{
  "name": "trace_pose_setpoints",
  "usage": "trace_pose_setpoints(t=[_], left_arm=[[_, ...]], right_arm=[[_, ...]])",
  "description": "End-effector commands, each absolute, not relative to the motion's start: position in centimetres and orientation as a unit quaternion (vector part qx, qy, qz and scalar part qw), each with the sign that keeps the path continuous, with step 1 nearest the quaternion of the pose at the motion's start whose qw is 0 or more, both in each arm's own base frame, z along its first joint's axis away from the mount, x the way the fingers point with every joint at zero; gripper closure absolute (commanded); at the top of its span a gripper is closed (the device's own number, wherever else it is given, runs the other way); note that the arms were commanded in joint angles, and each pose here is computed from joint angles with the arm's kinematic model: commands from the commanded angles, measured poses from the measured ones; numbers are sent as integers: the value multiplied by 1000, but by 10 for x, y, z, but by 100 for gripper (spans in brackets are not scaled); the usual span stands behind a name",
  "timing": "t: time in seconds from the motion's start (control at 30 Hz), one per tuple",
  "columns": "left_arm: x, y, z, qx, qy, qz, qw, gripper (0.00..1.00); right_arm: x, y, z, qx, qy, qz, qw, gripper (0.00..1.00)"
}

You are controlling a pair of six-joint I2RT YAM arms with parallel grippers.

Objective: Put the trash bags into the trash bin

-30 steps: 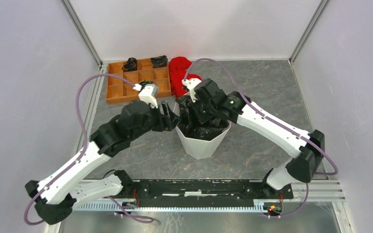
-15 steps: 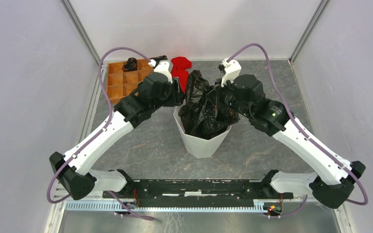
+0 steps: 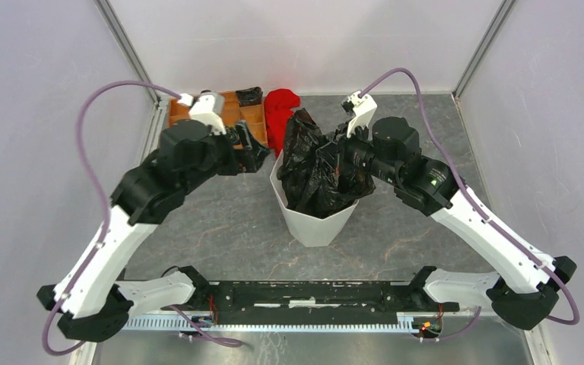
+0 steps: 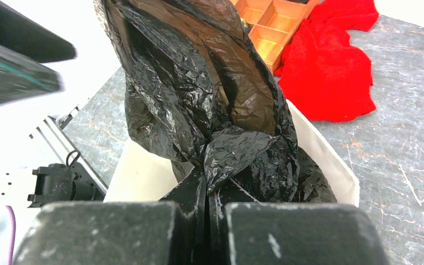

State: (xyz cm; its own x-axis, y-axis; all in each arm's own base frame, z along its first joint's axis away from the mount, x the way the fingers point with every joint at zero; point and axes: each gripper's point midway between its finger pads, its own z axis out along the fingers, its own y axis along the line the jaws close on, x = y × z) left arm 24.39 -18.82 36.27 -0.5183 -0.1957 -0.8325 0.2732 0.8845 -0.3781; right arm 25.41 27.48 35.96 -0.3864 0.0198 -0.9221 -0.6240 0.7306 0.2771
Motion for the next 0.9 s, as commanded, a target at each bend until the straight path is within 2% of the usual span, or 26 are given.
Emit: trace_pose_setpoints(t=[0.0, 0.17, 0.37, 0.6, 0.87], left_arm=[[207, -196, 392, 1, 835, -327, 442, 10], [179, -266, 429, 15, 780, -529, 333, 17], [203, -300, 463, -56, 727, -619, 293, 23], [231, -308, 451, -143, 726, -614, 274, 41], [241, -290, 426, -214, 741, -573, 279, 43]], right_arm=[[246, 284, 367, -234, 751, 335, 519, 100], [245, 291, 354, -261, 755, 332, 502, 100], [244, 293, 344, -267, 751, 335, 503, 100], [246, 295, 339, -270, 751, 333, 502, 100], [249, 295, 350, -264, 740, 337, 518, 100]])
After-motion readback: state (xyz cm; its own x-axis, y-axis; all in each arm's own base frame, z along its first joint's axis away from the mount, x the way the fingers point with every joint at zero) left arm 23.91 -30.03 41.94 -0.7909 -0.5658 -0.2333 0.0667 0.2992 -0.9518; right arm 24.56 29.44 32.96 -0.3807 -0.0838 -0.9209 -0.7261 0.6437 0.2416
